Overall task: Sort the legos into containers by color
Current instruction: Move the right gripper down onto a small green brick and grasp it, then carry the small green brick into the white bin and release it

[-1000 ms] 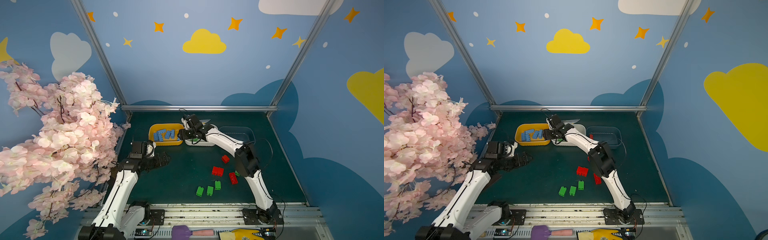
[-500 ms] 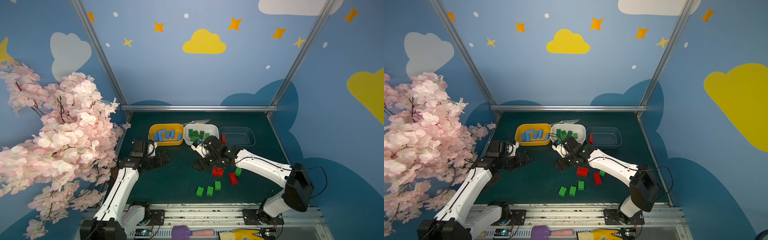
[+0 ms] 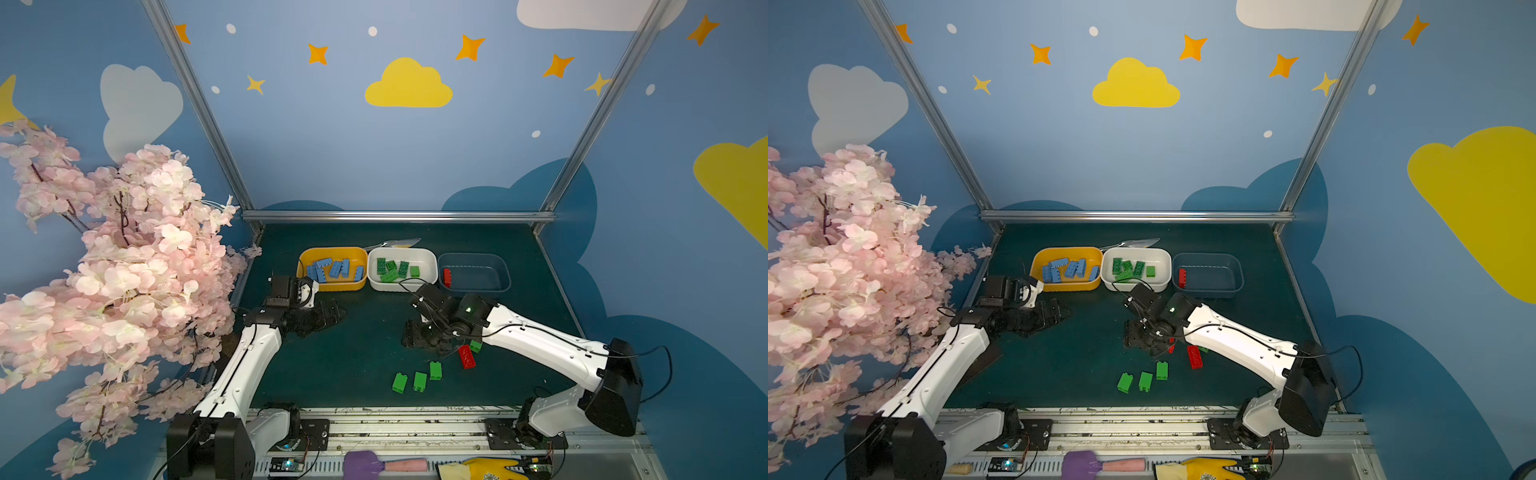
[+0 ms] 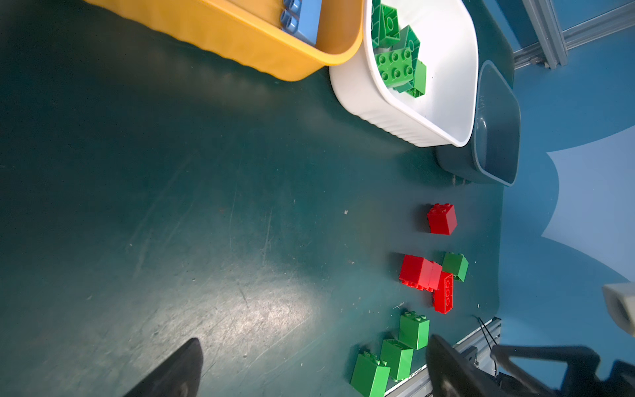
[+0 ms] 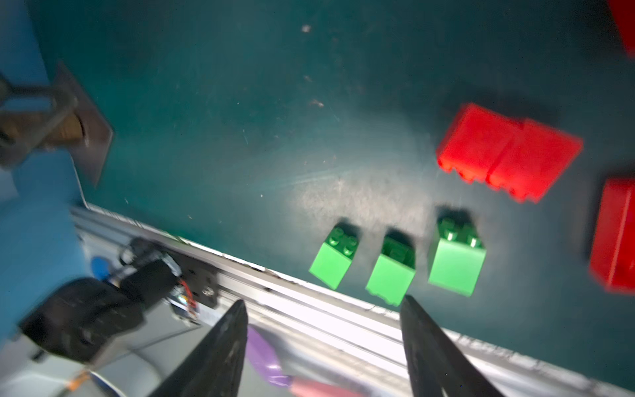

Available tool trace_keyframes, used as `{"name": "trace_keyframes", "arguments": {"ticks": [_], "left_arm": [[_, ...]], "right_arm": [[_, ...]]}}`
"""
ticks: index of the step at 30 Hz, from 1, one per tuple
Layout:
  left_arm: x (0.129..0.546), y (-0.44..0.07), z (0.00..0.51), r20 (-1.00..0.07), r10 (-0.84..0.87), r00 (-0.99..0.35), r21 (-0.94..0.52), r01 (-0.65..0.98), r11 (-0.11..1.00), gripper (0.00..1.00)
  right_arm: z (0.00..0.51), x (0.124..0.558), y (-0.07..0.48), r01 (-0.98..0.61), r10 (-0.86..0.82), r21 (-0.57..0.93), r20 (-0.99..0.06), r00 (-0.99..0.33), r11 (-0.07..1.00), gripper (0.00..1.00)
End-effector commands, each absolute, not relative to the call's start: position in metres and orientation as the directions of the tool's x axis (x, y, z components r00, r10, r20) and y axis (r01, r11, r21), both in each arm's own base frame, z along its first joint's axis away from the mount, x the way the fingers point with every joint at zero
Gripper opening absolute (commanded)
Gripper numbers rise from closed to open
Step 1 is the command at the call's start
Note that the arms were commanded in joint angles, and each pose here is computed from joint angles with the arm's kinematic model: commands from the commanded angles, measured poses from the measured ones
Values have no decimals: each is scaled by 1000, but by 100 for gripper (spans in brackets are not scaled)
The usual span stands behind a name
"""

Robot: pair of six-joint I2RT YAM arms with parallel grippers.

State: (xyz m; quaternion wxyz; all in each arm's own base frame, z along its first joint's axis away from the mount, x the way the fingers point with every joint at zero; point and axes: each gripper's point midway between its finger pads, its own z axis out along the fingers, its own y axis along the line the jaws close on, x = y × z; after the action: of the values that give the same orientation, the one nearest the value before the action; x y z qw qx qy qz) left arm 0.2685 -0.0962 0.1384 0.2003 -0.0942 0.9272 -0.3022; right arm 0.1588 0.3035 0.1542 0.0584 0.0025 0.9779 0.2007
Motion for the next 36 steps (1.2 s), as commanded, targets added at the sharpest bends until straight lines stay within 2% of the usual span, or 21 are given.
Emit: {"name": "trace_keyframes", "arguments": {"ticks": [1,10,19,30,36], "left_arm": [[273,-101,142,-336,-274,-901,-621,-7,784,100],[264,-104,141,-372,-288,-882,-639,18,769,100],[249,-104,136,-378,-280,-883,-638,30,769,100],[247,-107,136,-374,-267,-888,-643,41,765,100],[245,-107,136,-372,-257,-892,-640,46,767,100]], "right_arm": [[135,139,298,294,307,316,9,-952,902,69],[84,102,321,378,375,159,53,-926,912,72],[42,102,327,343,339,108,54,-939,933,64],[24,101,334,285,282,43,76,-957,957,47],[38,111,330,267,266,46,32,-963,963,26]]}}
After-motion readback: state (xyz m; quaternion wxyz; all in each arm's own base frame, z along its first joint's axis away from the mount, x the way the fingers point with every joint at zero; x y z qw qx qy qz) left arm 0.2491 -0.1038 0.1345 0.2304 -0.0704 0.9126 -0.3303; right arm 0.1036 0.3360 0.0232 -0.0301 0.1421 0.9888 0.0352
